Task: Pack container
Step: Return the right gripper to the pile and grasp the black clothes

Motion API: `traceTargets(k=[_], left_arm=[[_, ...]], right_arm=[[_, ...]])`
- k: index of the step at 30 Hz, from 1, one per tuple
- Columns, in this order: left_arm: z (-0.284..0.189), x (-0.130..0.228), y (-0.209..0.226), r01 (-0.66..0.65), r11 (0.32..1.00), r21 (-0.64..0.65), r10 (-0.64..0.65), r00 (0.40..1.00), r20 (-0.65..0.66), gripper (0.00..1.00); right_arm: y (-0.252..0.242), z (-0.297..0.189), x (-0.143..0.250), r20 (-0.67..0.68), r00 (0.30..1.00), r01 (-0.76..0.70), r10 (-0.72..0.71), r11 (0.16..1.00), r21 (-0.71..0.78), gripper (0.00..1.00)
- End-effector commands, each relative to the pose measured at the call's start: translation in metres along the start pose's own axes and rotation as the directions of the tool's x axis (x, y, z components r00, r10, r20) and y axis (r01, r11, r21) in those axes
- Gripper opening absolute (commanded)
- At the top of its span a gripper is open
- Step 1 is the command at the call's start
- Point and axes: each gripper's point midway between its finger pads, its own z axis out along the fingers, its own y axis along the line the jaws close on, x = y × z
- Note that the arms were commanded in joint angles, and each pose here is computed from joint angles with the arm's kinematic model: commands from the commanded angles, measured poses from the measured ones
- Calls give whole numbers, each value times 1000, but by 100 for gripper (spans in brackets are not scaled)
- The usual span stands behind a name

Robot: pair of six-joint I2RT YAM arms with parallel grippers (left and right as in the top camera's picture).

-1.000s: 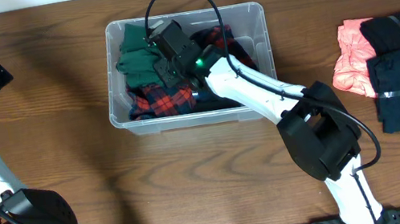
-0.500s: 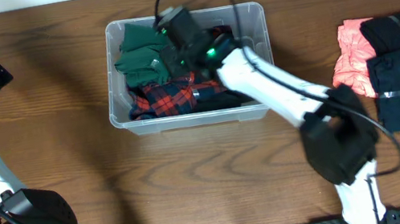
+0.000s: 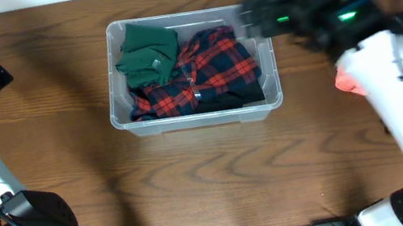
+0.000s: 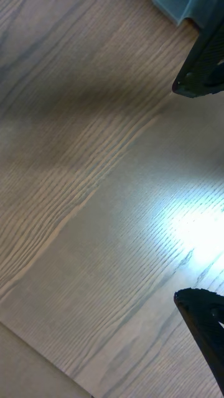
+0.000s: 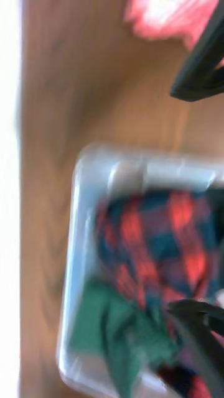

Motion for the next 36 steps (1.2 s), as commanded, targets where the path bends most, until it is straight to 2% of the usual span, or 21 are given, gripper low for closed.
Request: traceTargets(k=[1, 3, 8, 14, 21, 26, 36], left_arm=[[-6, -4, 2, 18, 1000, -1, -18, 1000, 18, 98], [-6, -4, 2, 18, 1000, -1, -18, 1000, 18, 98], [-6, -4, 2, 18, 1000, -1, -18, 1000, 18, 98], [-6, -4, 2, 18, 1000, -1, -18, 1000, 18, 98], [-6, -4, 2, 19, 1000, -1, -18, 1000, 18, 98], [-6, -4, 2, 18, 1000, -1, -18, 1000, 18, 98], [-6, -4, 2, 18, 1000, -1, -18, 1000, 18, 98]], right_arm=[[-70, -13, 5, -17, 968, -245, 249, 961, 132, 97], [-114, -19, 19, -48, 935, -333, 352, 915, 226, 95], [-191, -25, 49, -50, 861, -456, 506, 813, 362, 94], [-254, -22, 82, -2, 771, -570, 637, 691, 445, 95], [-300, -17, 137, 9, 658, -652, 753, 564, 507, 95], [-317, -5, 152, 5, 688, -627, 726, 591, 508, 87], [-324, 28, 132, 68, 741, -623, 668, 647, 440, 79]])
